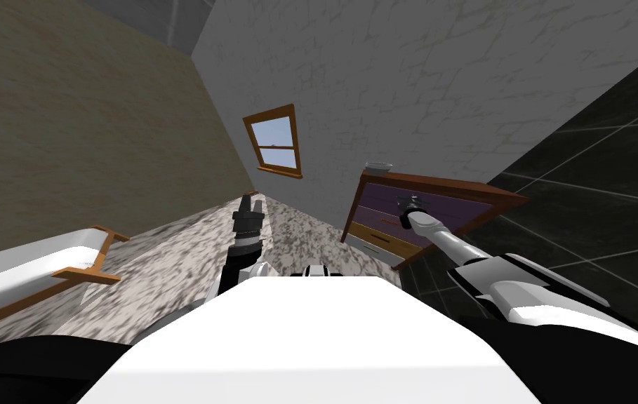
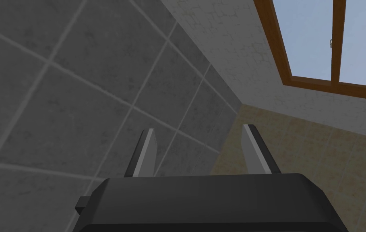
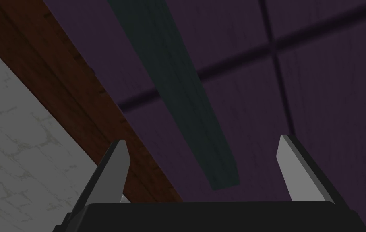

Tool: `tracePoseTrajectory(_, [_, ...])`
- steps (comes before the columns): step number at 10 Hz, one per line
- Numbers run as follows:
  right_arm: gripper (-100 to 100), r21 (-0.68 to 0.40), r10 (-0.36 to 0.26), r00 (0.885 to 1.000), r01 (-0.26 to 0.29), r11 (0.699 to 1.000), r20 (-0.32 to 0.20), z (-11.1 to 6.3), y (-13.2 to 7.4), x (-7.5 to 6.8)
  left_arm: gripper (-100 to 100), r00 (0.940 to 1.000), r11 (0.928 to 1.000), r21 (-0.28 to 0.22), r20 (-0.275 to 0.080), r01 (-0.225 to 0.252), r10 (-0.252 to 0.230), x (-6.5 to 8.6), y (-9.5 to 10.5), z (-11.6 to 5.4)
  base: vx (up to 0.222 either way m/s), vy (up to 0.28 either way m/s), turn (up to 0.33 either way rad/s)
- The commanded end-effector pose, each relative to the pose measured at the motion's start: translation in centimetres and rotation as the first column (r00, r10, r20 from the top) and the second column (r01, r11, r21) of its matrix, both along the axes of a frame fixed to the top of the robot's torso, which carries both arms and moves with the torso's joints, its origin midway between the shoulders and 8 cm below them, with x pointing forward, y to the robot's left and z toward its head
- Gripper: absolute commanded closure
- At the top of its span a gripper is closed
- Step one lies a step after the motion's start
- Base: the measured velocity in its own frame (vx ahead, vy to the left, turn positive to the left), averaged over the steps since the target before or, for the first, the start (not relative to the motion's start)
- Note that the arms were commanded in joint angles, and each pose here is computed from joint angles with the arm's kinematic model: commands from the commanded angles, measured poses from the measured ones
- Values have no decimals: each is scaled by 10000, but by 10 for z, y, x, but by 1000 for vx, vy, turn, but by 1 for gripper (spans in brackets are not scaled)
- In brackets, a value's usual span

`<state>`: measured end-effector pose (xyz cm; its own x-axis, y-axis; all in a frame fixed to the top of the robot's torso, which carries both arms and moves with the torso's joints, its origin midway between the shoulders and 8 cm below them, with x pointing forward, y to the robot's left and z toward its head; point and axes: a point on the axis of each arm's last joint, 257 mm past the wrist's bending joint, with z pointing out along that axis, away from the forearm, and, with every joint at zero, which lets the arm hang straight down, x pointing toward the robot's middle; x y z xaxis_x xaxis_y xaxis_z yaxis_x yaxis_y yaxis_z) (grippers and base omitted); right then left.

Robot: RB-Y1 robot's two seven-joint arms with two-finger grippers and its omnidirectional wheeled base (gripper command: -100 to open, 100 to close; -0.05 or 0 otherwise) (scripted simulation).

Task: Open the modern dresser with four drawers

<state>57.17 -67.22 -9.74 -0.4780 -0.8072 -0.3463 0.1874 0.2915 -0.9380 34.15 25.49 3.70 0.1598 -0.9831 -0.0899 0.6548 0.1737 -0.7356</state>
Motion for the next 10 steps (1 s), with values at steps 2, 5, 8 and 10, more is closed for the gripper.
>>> tracePoseTrajectory(2, [-100, 561, 247, 9996, -253, 9981, 120, 11, -3, 5, 0, 10000, 10000, 0, 0, 0, 0, 0, 0, 0, -28, -15, 2])
tracePoseTrajectory(5, [-100, 630, -69, 9999, 61, 9980, 137, 14, -17, -2, 0, 10000, 10000, 0, 0, 0, 0, 0, 0, 0, -25, -17, 84])
tracePoseTrajectory(8, [-100, 629, -596, 9981, 586, 9963, 135, 15, -39, -14, 0, 10000, 10000, 0, 1, 1, -1, 0, 0, 0, -56, -54, 207])
tracePoseTrajectory(10, [-100, 630, -1122, 9936, 1112, 9918, 137, 16, -61, -28, 0, 10000, 10000, 1, 1, 1, -1, 0, 0, 0, -102, -72, 269])
